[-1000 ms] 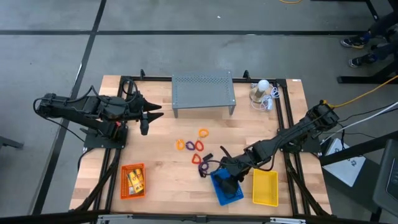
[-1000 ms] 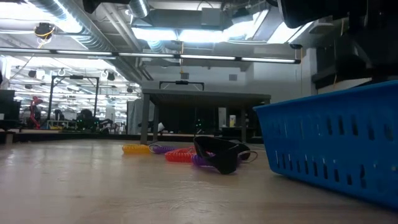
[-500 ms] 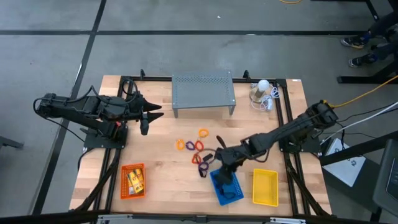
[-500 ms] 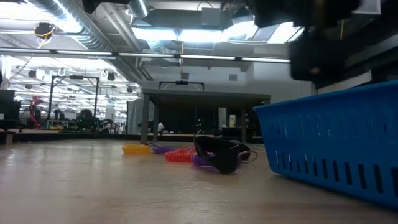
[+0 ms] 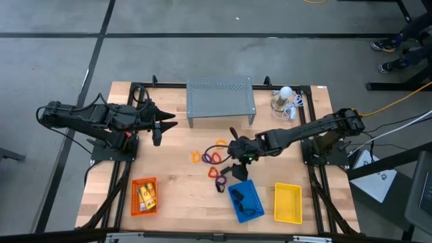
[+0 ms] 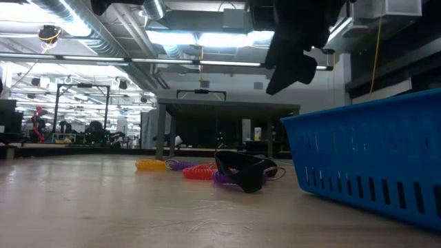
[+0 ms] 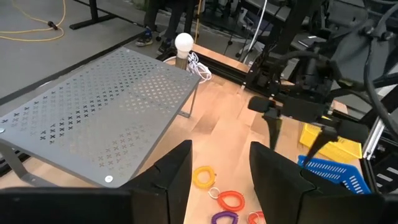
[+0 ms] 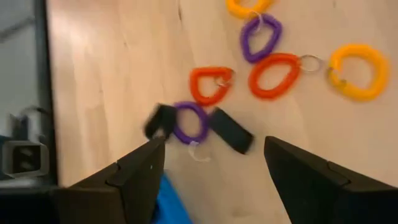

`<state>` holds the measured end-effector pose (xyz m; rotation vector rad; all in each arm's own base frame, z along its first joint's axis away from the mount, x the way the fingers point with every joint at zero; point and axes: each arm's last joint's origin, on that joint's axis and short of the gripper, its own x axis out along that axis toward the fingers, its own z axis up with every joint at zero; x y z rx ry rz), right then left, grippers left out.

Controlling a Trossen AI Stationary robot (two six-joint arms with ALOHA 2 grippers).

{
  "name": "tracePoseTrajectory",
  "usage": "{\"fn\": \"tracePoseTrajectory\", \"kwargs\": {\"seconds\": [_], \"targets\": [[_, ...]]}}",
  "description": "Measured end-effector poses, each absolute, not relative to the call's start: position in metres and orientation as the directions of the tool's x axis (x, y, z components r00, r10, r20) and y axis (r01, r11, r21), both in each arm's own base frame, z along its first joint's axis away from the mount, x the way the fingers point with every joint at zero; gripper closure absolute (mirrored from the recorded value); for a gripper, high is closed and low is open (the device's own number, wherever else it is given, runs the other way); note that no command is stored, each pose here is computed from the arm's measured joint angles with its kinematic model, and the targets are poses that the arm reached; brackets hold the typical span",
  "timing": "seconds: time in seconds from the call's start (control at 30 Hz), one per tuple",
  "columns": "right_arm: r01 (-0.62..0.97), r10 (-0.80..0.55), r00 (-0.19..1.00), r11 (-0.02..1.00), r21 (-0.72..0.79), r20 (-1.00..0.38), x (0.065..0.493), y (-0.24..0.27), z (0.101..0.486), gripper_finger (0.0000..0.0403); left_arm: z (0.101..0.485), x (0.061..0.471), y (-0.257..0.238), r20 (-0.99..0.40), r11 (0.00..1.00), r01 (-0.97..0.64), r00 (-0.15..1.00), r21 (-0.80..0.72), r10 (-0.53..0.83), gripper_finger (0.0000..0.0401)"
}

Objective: Pick & Place Office Desk Supplies
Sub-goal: Put the black rubber band into the blue bin

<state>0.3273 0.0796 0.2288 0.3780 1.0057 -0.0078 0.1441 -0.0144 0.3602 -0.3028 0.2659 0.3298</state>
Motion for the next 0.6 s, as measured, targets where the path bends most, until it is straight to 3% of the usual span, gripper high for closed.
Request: {"fn": "tracePoseTrajectory", "kwargs": {"seconds": [0.2, 0.6], "targets": [[0.082, 0.151, 0.501, 0.972, 0.22, -0.852, 0.331, 0.076, 0.217, 0.0126, 0.36, 0.144, -0.014, -0.3, 0.895, -0.372, 0.907, -0.247, 0.295, 0.0246], [-0.015, 0.198, 0.395, 0.978, 0.209, -0.897, 0.365, 0.082, 0.17, 0.0126, 0.36, 0.144, -0.014, -0.299, 0.887, -0.382, 0.905, -0.261, 0.301, 0.0246]]}}
